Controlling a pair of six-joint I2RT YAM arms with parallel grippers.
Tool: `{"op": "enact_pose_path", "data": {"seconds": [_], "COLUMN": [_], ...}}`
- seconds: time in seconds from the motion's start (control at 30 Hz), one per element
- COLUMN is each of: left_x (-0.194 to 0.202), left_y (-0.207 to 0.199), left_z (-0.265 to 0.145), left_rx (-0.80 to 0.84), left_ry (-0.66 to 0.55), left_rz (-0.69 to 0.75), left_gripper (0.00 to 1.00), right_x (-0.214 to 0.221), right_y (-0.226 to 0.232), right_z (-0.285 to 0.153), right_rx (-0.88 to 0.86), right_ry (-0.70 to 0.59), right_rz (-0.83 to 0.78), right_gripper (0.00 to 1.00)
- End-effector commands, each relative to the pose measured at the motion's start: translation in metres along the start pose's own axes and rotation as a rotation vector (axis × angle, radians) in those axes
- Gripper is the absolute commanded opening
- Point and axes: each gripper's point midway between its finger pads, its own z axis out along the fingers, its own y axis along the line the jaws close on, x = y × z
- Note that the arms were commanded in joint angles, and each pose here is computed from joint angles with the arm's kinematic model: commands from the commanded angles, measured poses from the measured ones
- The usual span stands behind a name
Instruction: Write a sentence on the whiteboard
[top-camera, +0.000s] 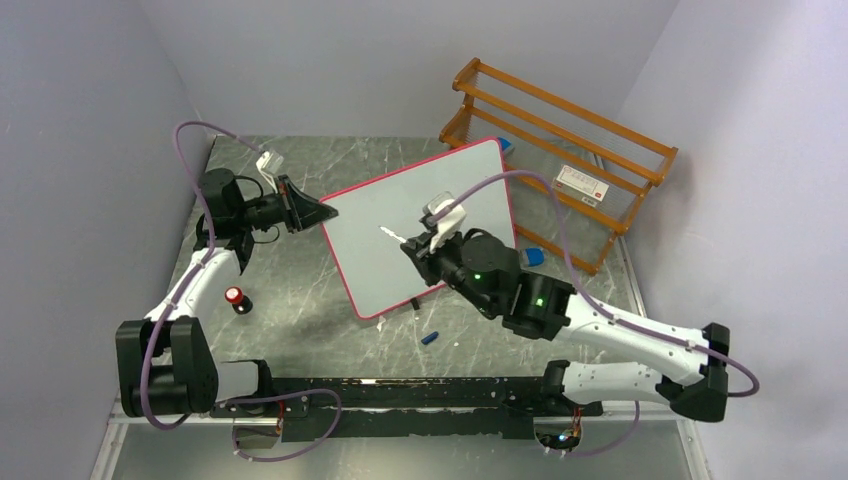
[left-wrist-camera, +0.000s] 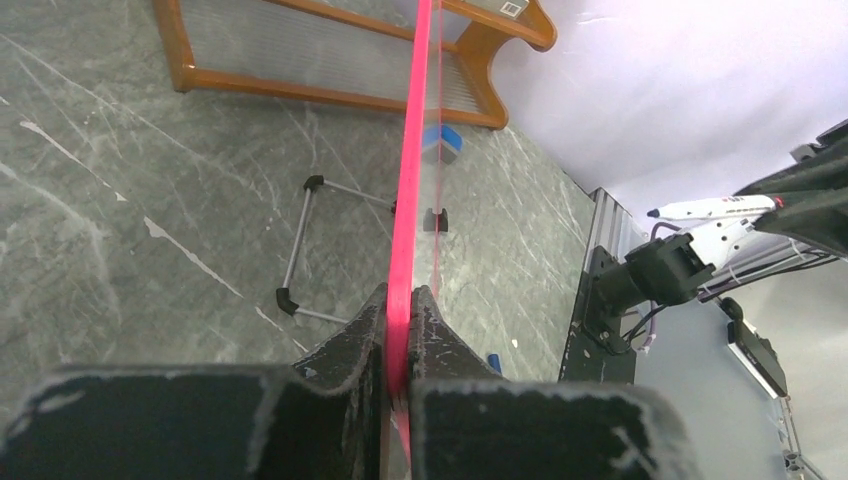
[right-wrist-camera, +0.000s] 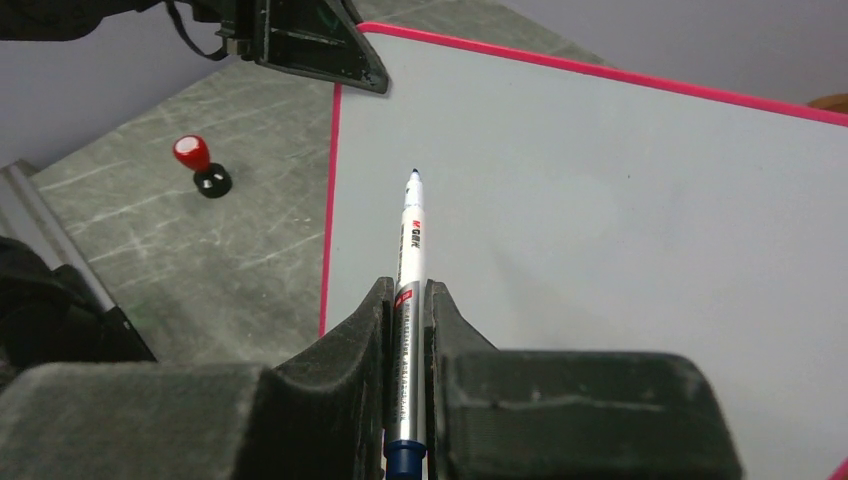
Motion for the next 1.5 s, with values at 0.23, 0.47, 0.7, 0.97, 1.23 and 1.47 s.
{"op": "enact_pose_path", "data": {"seconds": [0.23, 0.47, 0.7, 0.97, 1.23, 1.47], "left_x": [0.013, 0.018, 0.023, 0.023, 0.023, 0.022], "left_y": [0.004, 0.005, 0.01, 0.008, 0.006, 0.004], "left_z": [0.001, -0.001, 0.001, 0.0, 0.0, -0.001], "left_rx": [-0.081, -0.105, -0.095, -0.096, -0.085, -0.085], "left_ry": [0.014, 0.011, 0.043, 0.045, 0.045, 0.04], "left_rz": [0.022, 0.022, 0.009, 0.024, 0.032, 0.037], "left_gripper": [0.05, 0.05, 0.05, 0.05, 0.05, 0.05], "right_x": [-0.003, 0.004, 0.011, 0.011, 0.007, 0.009], "right_y": [0.008, 0.027, 0.035, 0.042, 0.048, 0.051], "right_z": [0.02, 0.04, 0.06, 0.075, 0.083, 0.089], "right_rx": [0.226, 0.203, 0.219, 0.212, 0.203, 0.204], "right_ry": [0.166, 0.233, 0.245, 0.208, 0.194, 0.191], "right_rz": [-0.047, -0.048, -0.056, -0.055, -0.062, -0.066], "right_gripper": [0.0, 0.0, 0.0, 0.0, 0.0, 0.0]}}
